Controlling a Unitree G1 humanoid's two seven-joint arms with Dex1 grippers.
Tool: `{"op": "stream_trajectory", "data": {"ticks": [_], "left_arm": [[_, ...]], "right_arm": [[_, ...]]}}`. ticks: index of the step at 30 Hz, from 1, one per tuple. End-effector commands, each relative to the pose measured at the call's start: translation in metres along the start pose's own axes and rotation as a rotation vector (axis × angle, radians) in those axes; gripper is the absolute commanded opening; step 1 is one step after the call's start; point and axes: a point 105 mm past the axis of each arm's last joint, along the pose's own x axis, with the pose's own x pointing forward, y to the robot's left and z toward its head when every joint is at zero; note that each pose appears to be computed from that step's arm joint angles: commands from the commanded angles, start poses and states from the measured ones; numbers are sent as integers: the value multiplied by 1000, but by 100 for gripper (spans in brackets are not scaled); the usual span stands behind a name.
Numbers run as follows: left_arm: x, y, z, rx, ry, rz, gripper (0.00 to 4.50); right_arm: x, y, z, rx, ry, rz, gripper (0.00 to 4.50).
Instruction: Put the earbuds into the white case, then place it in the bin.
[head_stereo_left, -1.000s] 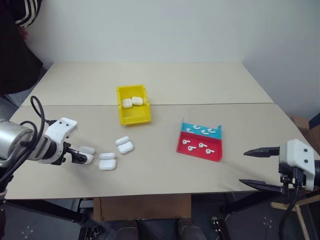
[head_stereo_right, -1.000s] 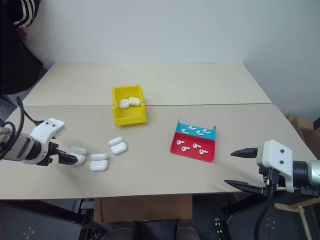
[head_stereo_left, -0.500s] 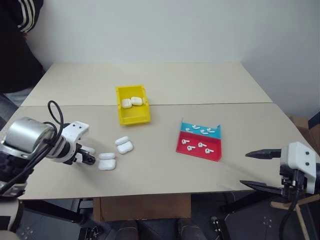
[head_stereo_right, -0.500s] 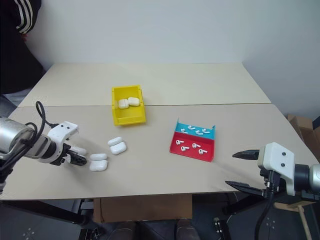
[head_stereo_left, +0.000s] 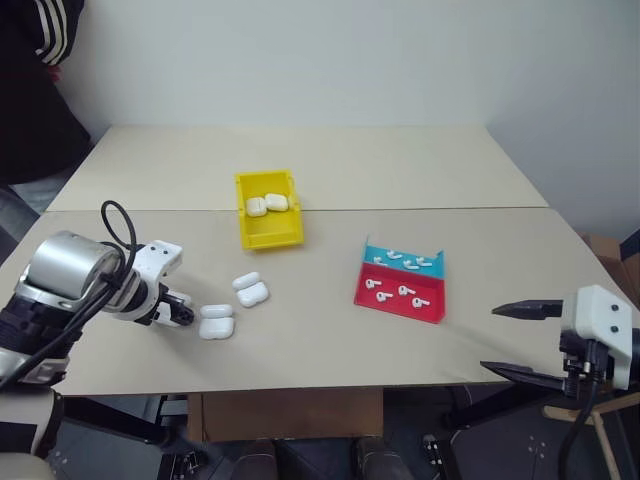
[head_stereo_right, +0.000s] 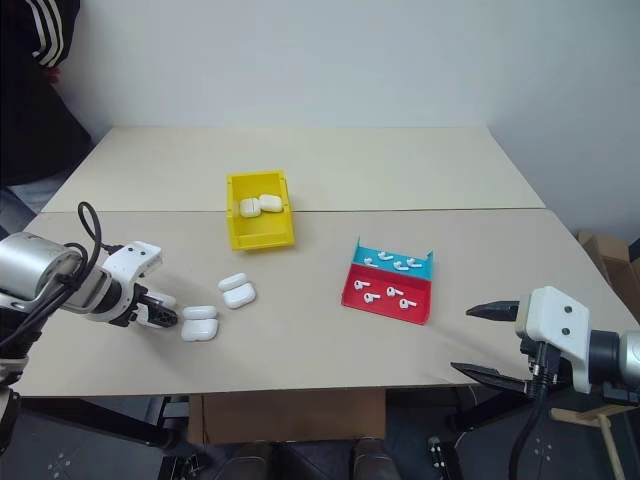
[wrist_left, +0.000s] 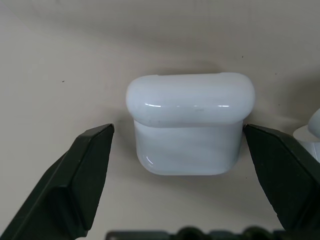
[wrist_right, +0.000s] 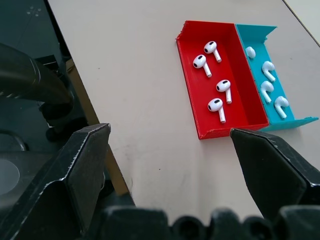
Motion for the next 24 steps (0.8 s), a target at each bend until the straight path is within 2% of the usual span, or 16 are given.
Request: {"op": "stream_trajectory", "data": {"ticks": [1,3,7,12,15,21,24], "left_arm": [[-2,4,-1,18,8,40,432],[-1,3,-3,26,15,39,396],[1,3,-6,25,23,40,279],[2,5,-9,24,29,54,279],[-2,4,-3,40,-16,80,279],[-30,2,11,106,-155,52,279],[-52,16,16,163,-224,106,279]], "right_arm": [[-6,-4,7,-23,-14,-36,448],[-6,-4,7,-24,-13,-36,450],[-6,-4,7,-23,-13,-35,450],[-6,-5,7,-25,-12,-36,450],[-5,-6,8,-26,-15,-36,450],[-7,-9,10,-34,-16,-43,450],[-9,-13,14,-50,-18,-52,450]]}}
